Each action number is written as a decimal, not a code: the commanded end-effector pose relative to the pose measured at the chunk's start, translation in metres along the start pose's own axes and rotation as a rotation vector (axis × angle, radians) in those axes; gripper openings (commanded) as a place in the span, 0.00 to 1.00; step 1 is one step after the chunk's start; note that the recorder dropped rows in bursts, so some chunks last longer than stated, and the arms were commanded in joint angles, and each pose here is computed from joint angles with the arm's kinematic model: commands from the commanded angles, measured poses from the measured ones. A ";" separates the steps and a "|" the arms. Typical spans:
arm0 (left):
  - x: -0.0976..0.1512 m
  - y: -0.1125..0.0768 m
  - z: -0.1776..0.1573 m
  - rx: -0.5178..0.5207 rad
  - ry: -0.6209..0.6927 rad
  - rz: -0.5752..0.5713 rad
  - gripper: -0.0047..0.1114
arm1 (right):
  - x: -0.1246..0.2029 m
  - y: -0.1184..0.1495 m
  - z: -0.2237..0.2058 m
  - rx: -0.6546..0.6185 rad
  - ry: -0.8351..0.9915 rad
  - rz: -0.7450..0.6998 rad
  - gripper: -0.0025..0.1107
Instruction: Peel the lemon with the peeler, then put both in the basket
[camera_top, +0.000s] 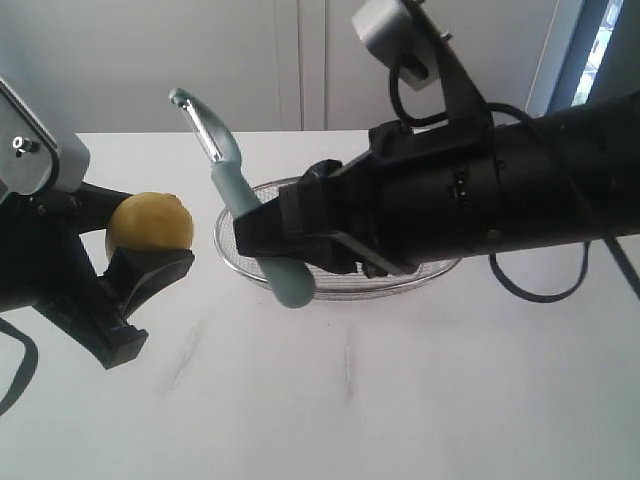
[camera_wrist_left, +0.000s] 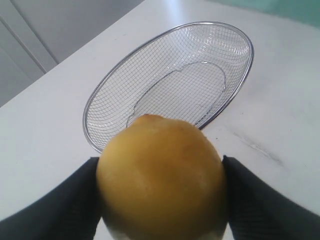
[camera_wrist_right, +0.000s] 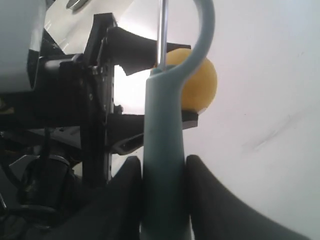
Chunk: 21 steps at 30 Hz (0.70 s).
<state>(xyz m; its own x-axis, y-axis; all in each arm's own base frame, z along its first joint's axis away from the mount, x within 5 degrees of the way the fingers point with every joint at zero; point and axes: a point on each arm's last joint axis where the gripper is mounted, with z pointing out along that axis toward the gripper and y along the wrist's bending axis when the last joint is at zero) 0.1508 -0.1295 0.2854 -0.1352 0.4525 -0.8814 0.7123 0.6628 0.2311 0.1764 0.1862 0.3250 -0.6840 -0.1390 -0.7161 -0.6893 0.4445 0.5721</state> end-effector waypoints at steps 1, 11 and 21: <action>-0.004 0.000 -0.002 -0.003 -0.022 0.022 0.04 | 0.002 0.000 -0.014 0.082 0.011 -0.119 0.02; -0.004 0.000 -0.002 -0.005 -0.029 0.049 0.04 | 0.009 -0.019 -0.005 0.198 0.110 -0.141 0.02; -0.004 0.000 -0.002 -0.006 -0.030 0.049 0.04 | 0.018 -0.061 0.036 0.273 0.202 -0.047 0.02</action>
<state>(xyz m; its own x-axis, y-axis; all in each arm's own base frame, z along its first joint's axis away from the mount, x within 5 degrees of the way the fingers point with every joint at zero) 0.1509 -0.1296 0.2856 -0.1013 0.4813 -0.8707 0.7172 0.6418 0.2714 0.2051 0.1867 0.2761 -0.6716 -0.3325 -0.6621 -0.6835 0.6229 0.3805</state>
